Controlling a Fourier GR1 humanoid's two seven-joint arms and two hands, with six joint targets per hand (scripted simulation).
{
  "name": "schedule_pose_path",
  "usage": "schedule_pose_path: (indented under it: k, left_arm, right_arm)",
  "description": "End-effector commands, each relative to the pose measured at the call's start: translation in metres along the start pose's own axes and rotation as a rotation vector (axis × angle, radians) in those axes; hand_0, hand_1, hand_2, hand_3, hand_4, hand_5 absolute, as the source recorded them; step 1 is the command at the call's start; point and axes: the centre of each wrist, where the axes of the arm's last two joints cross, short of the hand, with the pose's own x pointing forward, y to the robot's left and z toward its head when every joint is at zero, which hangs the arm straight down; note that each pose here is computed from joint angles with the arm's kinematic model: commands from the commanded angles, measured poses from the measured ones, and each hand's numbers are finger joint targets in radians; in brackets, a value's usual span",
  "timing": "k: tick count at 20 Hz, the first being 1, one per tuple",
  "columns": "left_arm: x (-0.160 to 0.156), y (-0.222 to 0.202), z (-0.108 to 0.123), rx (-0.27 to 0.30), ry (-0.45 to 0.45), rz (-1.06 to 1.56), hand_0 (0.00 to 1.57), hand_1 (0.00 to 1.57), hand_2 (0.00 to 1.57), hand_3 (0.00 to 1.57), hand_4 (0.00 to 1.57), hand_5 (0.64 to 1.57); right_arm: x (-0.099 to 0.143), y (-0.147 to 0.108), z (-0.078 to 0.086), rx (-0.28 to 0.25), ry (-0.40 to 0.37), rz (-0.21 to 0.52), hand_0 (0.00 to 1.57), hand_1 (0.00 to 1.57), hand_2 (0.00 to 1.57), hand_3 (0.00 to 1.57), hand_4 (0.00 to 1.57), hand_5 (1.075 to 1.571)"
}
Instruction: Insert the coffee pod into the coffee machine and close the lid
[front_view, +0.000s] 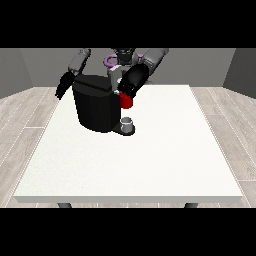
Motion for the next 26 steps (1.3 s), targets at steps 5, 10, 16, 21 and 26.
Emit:
schedule_pose_path:
  k: [5,10,16,21,26]
  left_arm:
    - [-0.005,0.016,0.002,0.051,0.014,-0.031,1.1,1.1,1.13,0.99,0.0,1.571]
    - [-0.017,0.016,0.007,0.091,0.001,-0.001,1.14,1.14,1.14,0.96,0.0,1.571]
    - [0.005,0.012,-0.002,0.108,-0.07,0.002,1.24,1.24,1.2,0.97,0.0,1.571]
    - [-0.004,0.039,0.007,0.171,-0.074,-0.049,1.25,1.25,1.22,0.94,0.0,1.571]
    - [-0.014,0.055,0.017,0.153,-0.072,-0.112,1.0,1.0,1.02,0.72,0.0,1.571]
  right_arm:
    - [0.022,0.012,-0.009,0.003,-0.05,0.005,0.0,0.0,0.0,0.0,0.0,1.571]
    - [0.013,0.012,0.002,0.014,-0.035,-0.015,0.0,0.0,0.0,0.0,0.0,1.571]
    - [0.013,0.006,-0.009,-0.006,-0.024,-0.007,0.0,0.0,0.0,0.0,0.06,1.571]
    - [0.033,0.009,-0.016,0.014,-0.07,0.019,0.0,0.0,0.0,0.0,0.1,1.571]
    - [0.009,0.003,-0.004,0.024,-0.065,0.031,0.0,0.0,0.0,0.0,0.22,1.571]
